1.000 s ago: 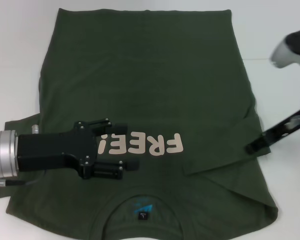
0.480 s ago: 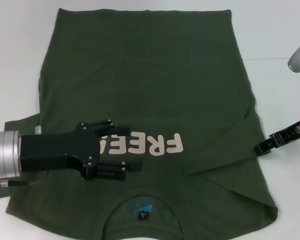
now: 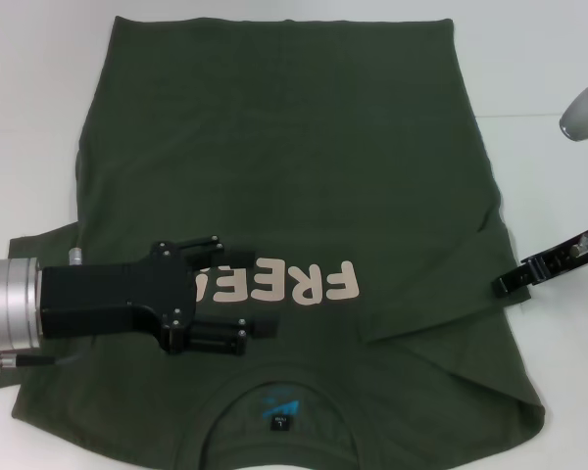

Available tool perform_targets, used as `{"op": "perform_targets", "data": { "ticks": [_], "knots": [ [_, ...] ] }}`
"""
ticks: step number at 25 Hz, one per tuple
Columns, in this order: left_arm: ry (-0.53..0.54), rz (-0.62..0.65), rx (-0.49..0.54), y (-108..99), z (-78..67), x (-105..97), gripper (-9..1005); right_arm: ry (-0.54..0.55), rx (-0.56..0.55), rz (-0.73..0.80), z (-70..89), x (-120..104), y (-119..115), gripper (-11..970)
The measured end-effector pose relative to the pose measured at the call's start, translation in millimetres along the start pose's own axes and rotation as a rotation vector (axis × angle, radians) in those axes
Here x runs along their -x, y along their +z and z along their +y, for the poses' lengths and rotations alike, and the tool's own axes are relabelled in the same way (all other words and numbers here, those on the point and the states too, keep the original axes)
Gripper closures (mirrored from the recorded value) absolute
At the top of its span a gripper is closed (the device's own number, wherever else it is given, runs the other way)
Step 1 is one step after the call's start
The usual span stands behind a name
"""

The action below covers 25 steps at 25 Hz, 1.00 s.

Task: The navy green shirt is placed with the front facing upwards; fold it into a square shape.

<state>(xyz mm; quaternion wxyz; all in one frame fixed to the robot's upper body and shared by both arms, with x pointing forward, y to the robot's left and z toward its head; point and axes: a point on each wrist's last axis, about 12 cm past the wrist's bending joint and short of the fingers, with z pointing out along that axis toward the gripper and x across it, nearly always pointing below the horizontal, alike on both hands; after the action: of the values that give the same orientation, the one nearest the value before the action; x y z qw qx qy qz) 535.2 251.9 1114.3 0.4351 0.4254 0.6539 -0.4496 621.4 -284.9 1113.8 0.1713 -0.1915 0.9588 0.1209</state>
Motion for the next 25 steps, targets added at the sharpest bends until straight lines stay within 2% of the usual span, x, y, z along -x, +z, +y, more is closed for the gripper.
{"op": "perform_targets", "data": {
  "ticks": [8,19,24,25],
  "knots": [
    [-0.003,0.0,0.0,-0.3,-0.4,-0.5,62,0.019,0.01,-0.011,0.7,-2.1,7.5,272],
    [-0.001,0.001,0.0,-0.3,-0.3,-0.5,62,0.033,0.069,-0.051,3.4,-0.4,6.7,379],
    [0.0,0.0,0.002,-1.0,0.2,-0.1,62,0.042,0.066,-0.055,1.8,0.4,4.9,637],
    [0.001,-0.001,0.002,-1.0,0.2,0.0,62,0.044,0.065,-0.058,1.3,0.8,4.2,659]
  ]
}}
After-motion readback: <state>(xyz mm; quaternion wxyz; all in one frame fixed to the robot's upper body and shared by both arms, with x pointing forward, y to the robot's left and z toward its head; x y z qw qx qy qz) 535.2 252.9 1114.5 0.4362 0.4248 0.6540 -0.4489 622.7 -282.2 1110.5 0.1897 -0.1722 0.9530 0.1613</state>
